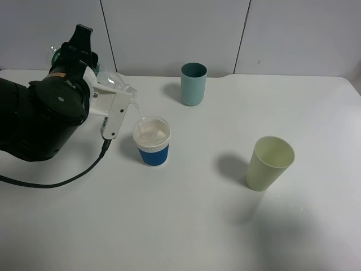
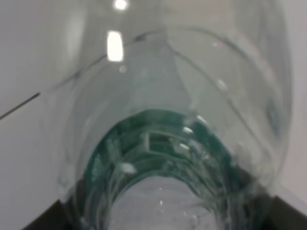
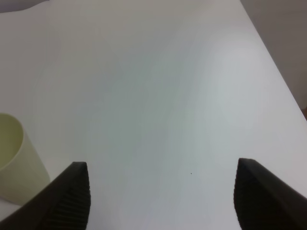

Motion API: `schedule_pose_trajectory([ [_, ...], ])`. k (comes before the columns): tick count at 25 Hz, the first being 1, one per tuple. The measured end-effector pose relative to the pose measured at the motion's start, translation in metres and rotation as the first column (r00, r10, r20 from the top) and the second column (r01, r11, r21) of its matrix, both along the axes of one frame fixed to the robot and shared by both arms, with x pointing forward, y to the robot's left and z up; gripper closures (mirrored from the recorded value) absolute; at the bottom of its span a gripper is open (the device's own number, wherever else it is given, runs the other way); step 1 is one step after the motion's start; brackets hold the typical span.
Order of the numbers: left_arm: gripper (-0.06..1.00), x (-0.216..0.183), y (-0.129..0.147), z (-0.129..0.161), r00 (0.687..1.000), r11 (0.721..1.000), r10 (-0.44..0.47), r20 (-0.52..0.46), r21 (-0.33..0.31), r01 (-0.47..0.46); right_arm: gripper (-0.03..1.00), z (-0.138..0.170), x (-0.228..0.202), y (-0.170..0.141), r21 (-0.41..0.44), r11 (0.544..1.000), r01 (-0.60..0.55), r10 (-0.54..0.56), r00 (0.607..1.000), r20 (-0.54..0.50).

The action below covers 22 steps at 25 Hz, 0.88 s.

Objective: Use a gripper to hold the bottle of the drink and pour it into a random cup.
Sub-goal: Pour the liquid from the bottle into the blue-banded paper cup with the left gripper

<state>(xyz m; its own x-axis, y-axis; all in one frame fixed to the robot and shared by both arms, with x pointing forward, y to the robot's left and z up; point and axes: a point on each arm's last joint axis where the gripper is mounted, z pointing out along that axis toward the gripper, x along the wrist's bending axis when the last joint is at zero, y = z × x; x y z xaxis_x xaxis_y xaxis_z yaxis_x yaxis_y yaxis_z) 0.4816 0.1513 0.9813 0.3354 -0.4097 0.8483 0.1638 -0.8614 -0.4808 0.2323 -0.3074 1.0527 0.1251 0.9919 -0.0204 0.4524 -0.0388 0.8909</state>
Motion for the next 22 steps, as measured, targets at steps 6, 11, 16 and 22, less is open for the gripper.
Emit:
schedule_pose_trajectory([
  [6, 0.44, 0.0, 0.0, 0.0, 1.0, 1.0, -0.001, 0.0, 0.002, 0.001, 0.33, 0.0, 0.0, 0.0, 0.0, 1.0, 0.0, 0.0, 1.0, 0.0],
  [11, 0.44, 0.0001, -0.0001, 0.0001, 1.0, 1.0, -0.003, 0.0, 0.004, 0.003, 0.33, 0.0, 0.0, 0.0, 0.0, 1.0, 0.0, 0.0, 1.0, 0.0],
  [16, 0.44, 0.0005, -0.0009, 0.0009, 1.0, 1.0, -0.014, 0.005, 0.016, 0.014, 0.33, 0.0, 0.0, 0.0, 0.0, 1.0, 0.0, 0.0, 1.0, 0.0],
  [22, 0.44, 0.0007, -0.0012, 0.0012, 1.0, 0.999, -0.021, 0.005, 0.027, 0.021, 0.33, 0.0, 0.0, 0.0, 0.0, 1.0, 0.0, 0.0, 1.0, 0.0],
])
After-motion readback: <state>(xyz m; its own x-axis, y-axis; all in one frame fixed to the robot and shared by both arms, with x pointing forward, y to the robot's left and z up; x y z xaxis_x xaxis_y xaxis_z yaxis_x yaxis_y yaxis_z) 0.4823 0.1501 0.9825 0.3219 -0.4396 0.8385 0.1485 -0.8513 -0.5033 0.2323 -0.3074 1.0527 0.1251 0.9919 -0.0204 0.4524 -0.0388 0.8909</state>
